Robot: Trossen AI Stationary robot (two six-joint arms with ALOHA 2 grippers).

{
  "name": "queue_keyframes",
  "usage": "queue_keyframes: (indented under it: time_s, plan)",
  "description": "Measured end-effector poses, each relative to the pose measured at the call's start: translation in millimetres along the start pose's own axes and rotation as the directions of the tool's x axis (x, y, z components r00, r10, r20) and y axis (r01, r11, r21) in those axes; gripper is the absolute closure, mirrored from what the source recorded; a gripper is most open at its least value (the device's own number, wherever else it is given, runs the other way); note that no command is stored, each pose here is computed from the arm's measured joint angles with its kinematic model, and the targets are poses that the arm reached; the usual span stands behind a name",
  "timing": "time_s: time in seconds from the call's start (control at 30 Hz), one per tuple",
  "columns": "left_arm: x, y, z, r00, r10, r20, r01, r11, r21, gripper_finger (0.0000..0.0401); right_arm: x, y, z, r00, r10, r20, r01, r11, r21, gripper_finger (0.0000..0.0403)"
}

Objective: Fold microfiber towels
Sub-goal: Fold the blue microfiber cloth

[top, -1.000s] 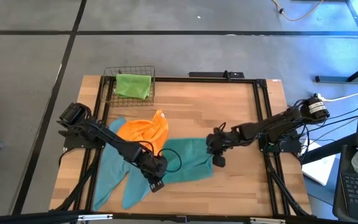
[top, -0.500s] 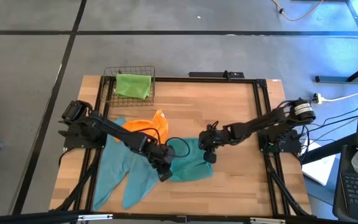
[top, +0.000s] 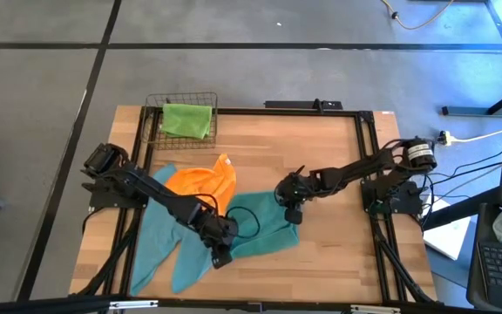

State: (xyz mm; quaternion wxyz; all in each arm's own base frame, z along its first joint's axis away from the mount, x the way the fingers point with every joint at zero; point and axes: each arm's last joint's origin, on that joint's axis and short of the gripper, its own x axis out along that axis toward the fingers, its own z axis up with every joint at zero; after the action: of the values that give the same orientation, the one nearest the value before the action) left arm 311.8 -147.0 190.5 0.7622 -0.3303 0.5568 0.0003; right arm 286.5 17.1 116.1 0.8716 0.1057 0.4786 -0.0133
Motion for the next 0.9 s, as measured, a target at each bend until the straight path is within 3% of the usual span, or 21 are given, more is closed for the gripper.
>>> queue_keyframes:
  time_s: [0.13, 0.33, 0.5, 0.6, 0.73, 0.9]
  plan:
    - [-15, 1, 7, 0.998, 0.007, 0.063, -0.008, 1.0, 0.008, 0.022, -1, -8, -1, 0.999, -0.021, -0.035, 0.021, 1.0, -0.01, 0.0334]
    - [-62, 10, 24, 0.975, 0.075, 0.211, -0.083, 0.996, 0.029, 0.0224, -3, -27, -4, 0.985, -0.157, -0.073, 0.159, 0.987, 0.025, 0.0334]
    - [-87, 32, 31, 0.908, 0.273, 0.319, -0.299, 0.954, 0.034, 0.0225, -5, -38, -4, 0.979, -0.185, -0.089, 0.19, 0.98, 0.054, 0.0334]
    - [-85, 52, 48, 0.874, 0.325, 0.362, -0.365, 0.93, 0.047, 0.0225, -6, -42, -5, 0.975, -0.196, -0.103, 0.206, 0.974, 0.091, 0.0334]
    - [-63, 81, 80, 0.901, 0.267, 0.342, -0.319, 0.942, 0.107, 0.0225, -8, -48, -4, 0.967, -0.223, -0.126, 0.24, 0.96, 0.142, 0.0334]
    - [-41, 116, 115, 0.909, 0.223, 0.352, -0.287, 0.948, 0.14, 0.0225, -19, -53, 6, 0.954, -0.262, -0.148, 0.281, 0.952, 0.123, 0.0338]
